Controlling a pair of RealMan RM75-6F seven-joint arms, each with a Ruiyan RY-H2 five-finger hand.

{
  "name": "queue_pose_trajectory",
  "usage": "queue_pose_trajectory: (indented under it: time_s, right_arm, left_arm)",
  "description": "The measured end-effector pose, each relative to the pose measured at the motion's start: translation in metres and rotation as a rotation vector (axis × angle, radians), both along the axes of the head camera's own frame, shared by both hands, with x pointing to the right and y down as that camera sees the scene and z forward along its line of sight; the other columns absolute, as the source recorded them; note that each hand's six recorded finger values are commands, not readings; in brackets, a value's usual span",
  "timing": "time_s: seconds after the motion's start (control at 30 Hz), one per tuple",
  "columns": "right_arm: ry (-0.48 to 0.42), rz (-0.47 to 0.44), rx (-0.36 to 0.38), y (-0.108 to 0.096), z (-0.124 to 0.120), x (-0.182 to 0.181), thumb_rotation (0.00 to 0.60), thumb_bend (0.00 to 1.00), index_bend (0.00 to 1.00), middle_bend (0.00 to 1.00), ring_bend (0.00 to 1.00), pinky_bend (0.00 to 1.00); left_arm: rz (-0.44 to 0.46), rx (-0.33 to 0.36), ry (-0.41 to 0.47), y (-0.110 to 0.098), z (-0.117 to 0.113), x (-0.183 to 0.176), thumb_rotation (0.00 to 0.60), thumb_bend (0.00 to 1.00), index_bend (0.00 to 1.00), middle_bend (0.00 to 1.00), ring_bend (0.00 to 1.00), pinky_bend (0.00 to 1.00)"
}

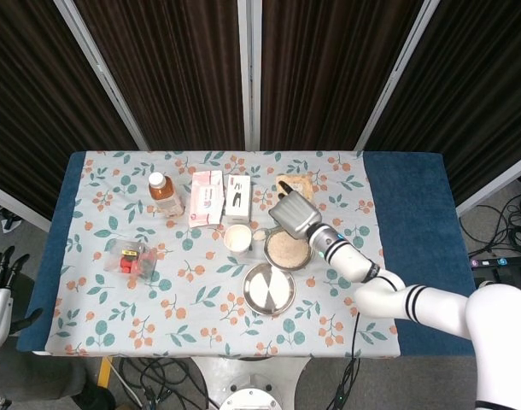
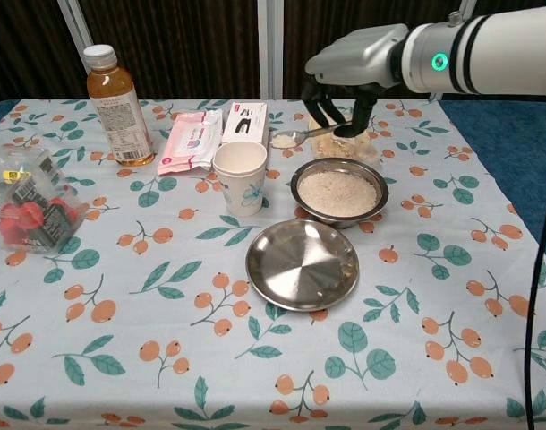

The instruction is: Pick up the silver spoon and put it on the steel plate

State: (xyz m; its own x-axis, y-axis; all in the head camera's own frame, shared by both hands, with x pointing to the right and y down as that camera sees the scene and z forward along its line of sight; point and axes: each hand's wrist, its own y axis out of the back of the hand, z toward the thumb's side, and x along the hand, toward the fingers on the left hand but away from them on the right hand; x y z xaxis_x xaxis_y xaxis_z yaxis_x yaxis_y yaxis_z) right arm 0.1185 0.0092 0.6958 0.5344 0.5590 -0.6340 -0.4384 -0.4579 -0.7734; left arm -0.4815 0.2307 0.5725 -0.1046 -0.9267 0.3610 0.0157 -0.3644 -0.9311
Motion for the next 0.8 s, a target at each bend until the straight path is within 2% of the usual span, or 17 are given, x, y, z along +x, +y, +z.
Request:
queue_pose_trajectory:
  time_s: [0.23, 0.37, 0.6, 0.8]
  right_arm:
    - [0.056, -0.112, 0.078, -0.006, -0.003, -0.037, 0.6, 0.33, 0.61, 0.59, 0.27, 0.02]
    - [0.127, -0.225, 0.156, -0.002, -0.002, -0.052, 0.6, 0.33, 0.61, 0.59, 0.27, 0.01]
    - [0.266, -0.476, 0.373, 0.014, -0.001, -0.077, 0.6, 0.33, 0.61, 0.59, 0.27, 0.0]
    - [0.281, -0.612, 0.529, 0.025, -0.008, -0.091, 0.6, 0.33, 0.61, 0.58, 0.27, 0.0]
  left_arm:
    - [-0.013, -0.005, -0.002, 0.002, 0.001, -0.003, 0.6, 0.08, 0.17, 0.11, 0.05, 0.03]
    - [-0.015, -0.004, 0.0, 0.004, 0.002, -0.004, 0.6, 0.08, 0.17, 0.11, 0.05, 0.03]
    - [-0.02, -0.001, 0.001, 0.007, 0.001, -0.005, 0.6, 0.08, 0.17, 0.11, 0.05, 0.03]
    - [-0.024, 0.003, 0.003, 0.008, 0.0, -0.005, 0.6, 0.08, 0.17, 0.11, 0.05, 0.03]
